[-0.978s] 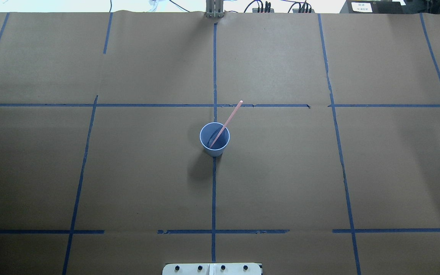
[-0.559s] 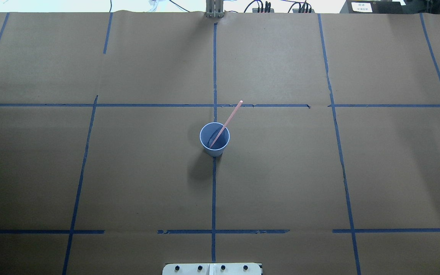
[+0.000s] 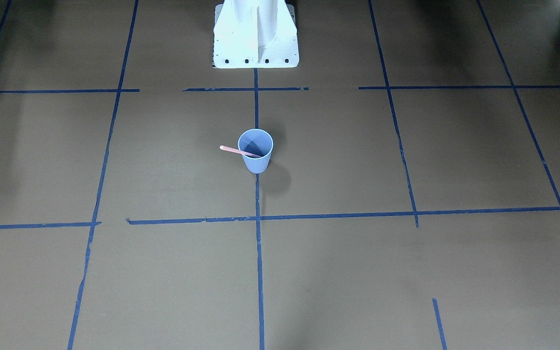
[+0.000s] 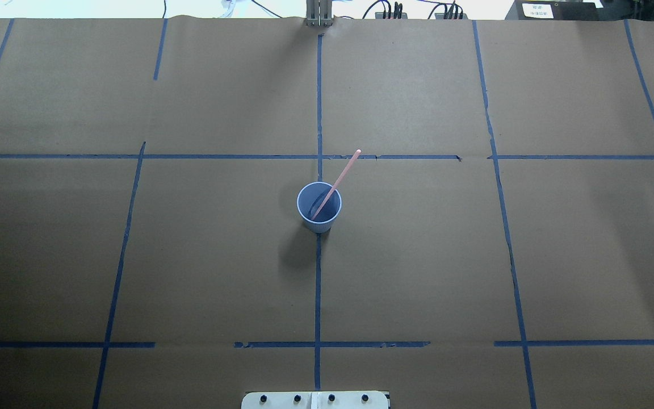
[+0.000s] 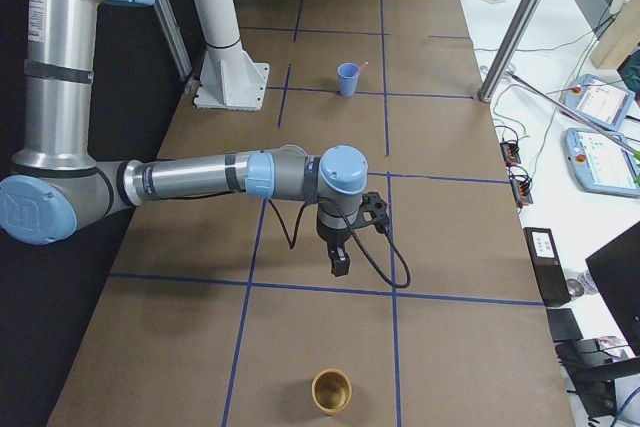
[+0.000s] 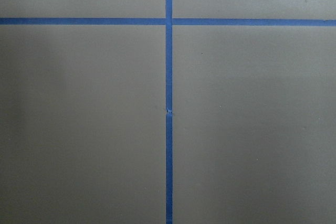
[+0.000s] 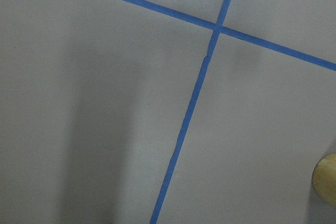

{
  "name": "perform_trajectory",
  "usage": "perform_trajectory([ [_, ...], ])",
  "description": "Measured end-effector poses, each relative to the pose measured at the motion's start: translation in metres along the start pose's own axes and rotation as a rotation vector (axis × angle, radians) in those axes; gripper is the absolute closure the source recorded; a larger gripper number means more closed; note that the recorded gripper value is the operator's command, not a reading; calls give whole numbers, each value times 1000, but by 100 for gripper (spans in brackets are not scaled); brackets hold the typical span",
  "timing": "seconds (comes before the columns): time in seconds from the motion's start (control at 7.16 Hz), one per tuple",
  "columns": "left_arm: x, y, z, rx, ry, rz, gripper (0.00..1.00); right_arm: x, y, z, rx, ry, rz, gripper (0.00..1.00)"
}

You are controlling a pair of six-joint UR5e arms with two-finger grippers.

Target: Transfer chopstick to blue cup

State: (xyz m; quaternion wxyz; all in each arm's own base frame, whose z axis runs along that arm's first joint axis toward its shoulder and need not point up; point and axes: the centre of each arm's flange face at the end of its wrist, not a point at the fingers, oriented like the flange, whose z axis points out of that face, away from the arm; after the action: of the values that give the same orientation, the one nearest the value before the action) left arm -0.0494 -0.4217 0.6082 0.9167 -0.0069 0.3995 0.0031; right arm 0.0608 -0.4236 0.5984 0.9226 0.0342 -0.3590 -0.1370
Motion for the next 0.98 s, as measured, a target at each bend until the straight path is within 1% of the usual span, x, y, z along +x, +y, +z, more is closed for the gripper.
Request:
perform_trajectory([
  [0.28, 0, 4, 0, -2, 1, 0, 0, 0, 0, 0, 2, -7, 53, 0],
  [0.42, -1, 5, 1, -4, 1, -2, 0, 0, 0, 0, 2, -8, 62, 0],
  [0.98, -10, 13, 9, -22, -2, -22, 0, -2, -2, -3, 8, -7, 62, 0],
])
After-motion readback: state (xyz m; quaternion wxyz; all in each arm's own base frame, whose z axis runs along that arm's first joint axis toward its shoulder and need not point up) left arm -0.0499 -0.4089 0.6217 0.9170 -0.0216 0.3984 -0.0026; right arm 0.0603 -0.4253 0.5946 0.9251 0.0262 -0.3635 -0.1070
